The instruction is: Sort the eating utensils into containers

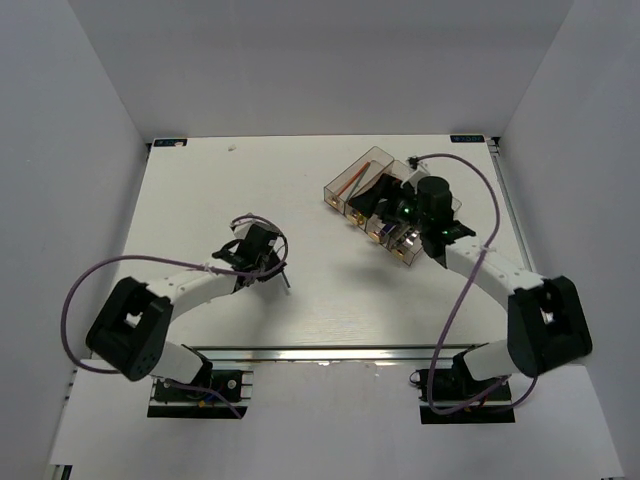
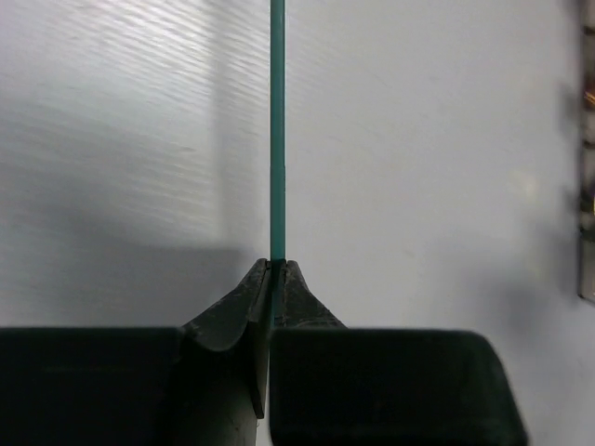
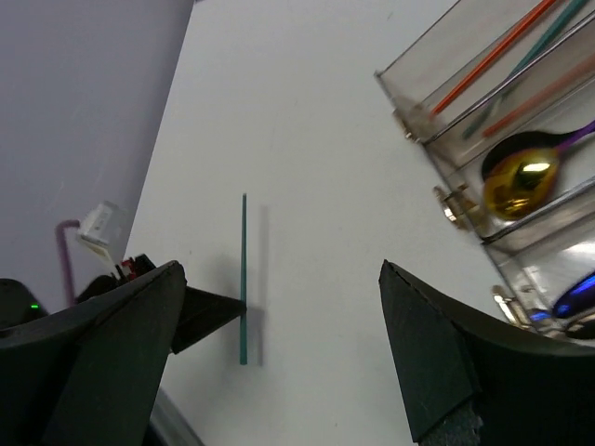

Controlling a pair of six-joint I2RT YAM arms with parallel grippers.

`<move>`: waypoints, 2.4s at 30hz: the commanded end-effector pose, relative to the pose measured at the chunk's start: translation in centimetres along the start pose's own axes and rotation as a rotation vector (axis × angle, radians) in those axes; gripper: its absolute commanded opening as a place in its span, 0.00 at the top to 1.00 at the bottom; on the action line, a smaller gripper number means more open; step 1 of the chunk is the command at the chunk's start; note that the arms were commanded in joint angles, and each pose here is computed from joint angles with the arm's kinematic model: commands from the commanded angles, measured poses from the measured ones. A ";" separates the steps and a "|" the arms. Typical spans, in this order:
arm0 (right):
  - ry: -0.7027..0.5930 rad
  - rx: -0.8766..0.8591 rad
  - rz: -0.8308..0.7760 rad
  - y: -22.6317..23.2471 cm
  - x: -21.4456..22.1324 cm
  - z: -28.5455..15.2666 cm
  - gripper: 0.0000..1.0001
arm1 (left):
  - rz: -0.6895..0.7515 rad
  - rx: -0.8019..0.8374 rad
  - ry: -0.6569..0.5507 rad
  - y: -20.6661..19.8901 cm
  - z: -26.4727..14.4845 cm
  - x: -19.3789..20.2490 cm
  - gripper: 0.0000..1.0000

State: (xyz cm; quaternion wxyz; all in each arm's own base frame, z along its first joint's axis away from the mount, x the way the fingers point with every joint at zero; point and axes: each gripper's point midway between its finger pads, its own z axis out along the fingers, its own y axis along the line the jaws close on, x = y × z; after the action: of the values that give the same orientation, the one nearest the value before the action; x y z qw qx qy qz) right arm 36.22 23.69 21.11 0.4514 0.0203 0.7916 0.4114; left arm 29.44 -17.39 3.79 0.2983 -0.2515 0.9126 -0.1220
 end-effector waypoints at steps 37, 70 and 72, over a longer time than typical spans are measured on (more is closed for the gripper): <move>-0.192 0.205 0.148 -2.6 -5.4 11.3 1.00 | 0.321 0.289 -0.129 -3.8 -9.3 -4.1 0.02; -0.362 0.446 -0.011 -6.4 -15.1 12.9 0.11 | 0.306 -0.036 -0.408 3.1 -14.8 -10.7 0.02; -0.416 0.473 -0.049 -4.8 -17.2 9.4 0.11 | 0.259 -0.155 -0.480 4.4 -15.4 -12.7 0.02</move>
State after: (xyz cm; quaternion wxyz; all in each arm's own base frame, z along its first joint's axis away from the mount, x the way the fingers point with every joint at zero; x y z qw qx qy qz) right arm 56.65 22.66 16.92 0.5156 0.1839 0.8108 0.2072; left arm 26.46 -9.77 18.22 0.4674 -0.0940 0.8783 -0.0369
